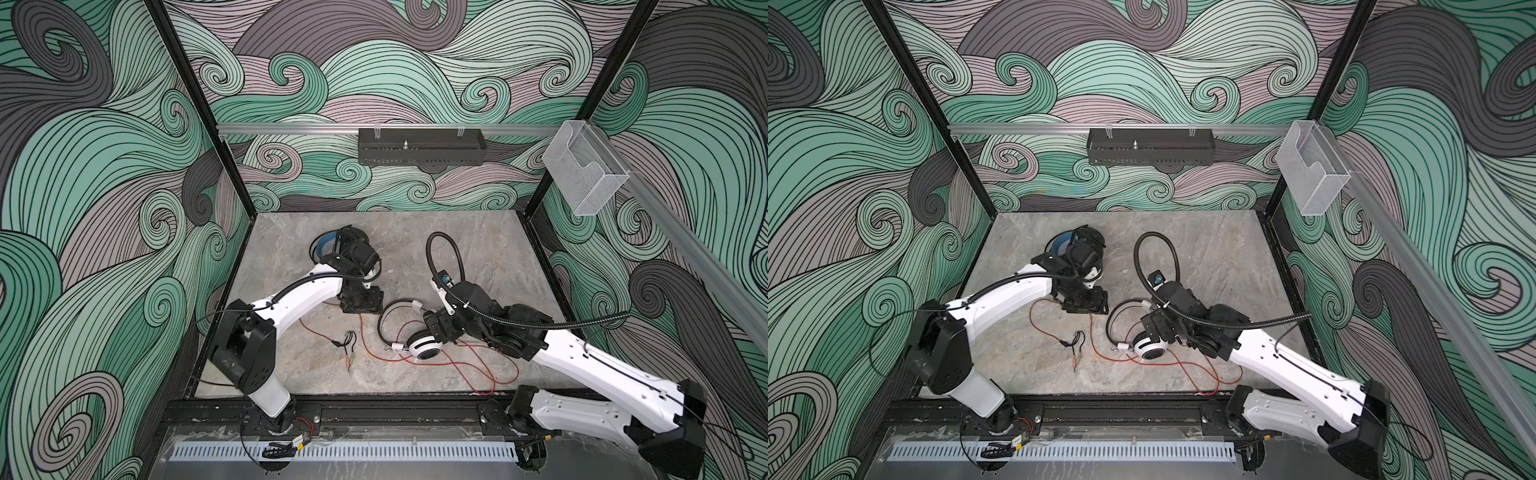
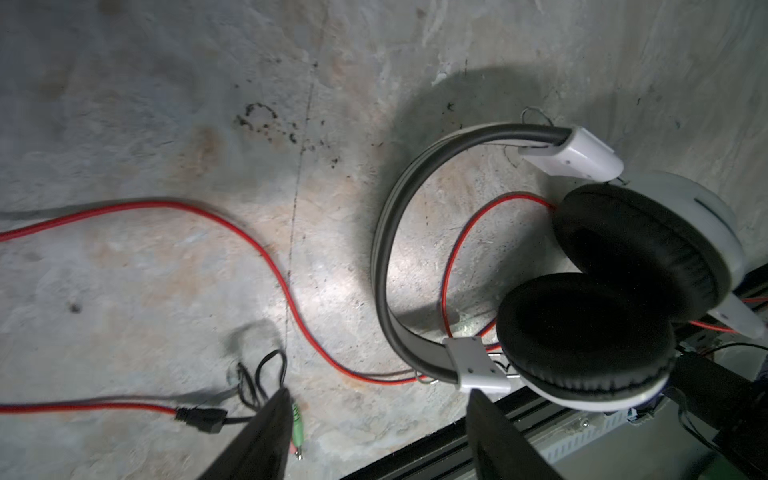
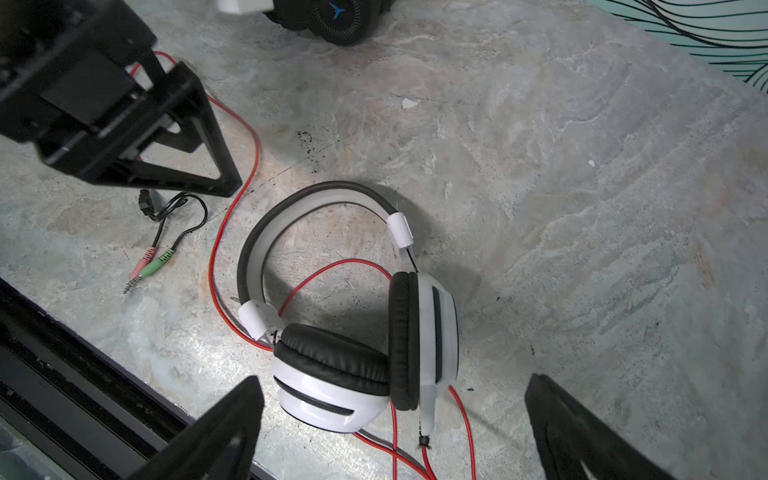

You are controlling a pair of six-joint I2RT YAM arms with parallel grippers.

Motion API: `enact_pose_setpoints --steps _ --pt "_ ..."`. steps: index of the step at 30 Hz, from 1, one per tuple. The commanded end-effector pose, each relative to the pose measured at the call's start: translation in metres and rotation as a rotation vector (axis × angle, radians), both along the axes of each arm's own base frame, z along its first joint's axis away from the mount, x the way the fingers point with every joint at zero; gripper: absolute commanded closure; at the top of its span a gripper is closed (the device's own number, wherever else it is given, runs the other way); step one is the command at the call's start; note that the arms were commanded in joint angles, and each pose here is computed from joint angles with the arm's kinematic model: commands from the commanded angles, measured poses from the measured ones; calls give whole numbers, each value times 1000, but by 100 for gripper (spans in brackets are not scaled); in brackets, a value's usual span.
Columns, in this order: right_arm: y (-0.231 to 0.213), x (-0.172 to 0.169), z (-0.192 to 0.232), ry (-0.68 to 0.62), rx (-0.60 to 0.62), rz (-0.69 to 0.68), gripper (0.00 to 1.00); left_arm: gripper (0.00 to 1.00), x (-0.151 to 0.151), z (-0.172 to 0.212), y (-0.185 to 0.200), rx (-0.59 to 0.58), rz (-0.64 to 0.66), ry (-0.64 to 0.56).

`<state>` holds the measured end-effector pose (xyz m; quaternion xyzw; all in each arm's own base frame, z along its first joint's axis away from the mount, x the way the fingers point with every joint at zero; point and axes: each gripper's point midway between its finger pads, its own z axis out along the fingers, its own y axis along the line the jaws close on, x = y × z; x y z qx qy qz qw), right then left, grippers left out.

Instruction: Wrap the headphones

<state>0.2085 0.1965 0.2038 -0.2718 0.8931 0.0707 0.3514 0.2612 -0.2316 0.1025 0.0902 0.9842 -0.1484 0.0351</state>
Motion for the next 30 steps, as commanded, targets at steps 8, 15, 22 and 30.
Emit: enact_pose_setpoints --steps 8,15,22,30 --pt "-37 -16 -11 35 24 -92 1 41 10 -49 -24 97 -105 24" --pt "-44 -15 -14 49 12 -116 1 51 11 -79 -29 215 -99 15" --pt "-45 -13 -15 60 8 -113 1 70 12 -92 -26 284 -78 -15" --pt "-46 -12 -16 61 0 -108 1 100 21 -84 -22 323 -74 -58"
